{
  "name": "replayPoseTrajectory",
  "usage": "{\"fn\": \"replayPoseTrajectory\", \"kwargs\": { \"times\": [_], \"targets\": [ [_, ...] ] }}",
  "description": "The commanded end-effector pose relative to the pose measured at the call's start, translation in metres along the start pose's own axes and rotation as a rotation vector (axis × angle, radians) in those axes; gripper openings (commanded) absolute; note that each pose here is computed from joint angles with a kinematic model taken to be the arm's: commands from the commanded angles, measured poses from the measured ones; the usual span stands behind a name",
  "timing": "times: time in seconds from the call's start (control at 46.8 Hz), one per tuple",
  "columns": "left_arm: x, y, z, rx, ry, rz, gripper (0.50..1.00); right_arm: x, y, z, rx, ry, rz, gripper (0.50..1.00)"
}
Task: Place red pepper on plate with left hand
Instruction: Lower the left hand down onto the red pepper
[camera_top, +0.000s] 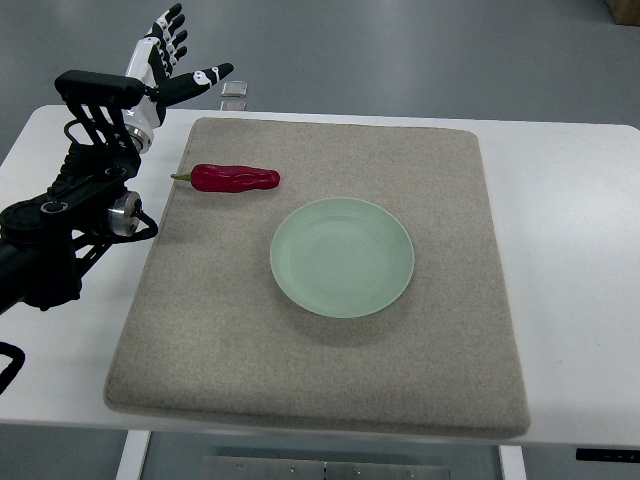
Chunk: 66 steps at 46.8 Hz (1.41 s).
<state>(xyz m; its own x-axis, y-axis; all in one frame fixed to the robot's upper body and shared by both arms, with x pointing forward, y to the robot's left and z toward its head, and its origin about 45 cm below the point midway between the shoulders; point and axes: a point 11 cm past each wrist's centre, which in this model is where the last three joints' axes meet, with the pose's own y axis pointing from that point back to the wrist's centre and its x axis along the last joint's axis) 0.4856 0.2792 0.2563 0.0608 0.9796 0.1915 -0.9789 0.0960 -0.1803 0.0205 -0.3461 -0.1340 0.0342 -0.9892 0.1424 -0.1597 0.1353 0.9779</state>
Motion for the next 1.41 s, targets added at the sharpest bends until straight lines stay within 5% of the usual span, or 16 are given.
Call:
{"fn": "replayPoseTrajectory", "kwargs": {
  "times": [0.0, 0.171, 0.748, 1.389],
  "targets": [
    [-0.012, 0.002, -0.001, -0.019, -0.13, -0.085, 0.996, 0.001, 0.0, 0.0, 0.0, 0.0, 0.002, 0.932],
    [-0.033, 0.008, -0.002, -0.07, -0.356, -0.242, 0.994, 0.0, 0.0, 0.0, 0.0, 0.0, 0.0, 0.932],
    [-0.014, 0.015, -0.001, -0.03, -0.742, -0.508, 0.994, 0.0, 0.0, 0.0, 0.0, 0.0, 0.0, 0.932],
    [0.032, 0.024, 0.002, 0.063, -0.897, -0.59, 0.992, 0.0, 0.0, 0.0, 0.0, 0.0, 0.0, 0.932]
  ]
}}
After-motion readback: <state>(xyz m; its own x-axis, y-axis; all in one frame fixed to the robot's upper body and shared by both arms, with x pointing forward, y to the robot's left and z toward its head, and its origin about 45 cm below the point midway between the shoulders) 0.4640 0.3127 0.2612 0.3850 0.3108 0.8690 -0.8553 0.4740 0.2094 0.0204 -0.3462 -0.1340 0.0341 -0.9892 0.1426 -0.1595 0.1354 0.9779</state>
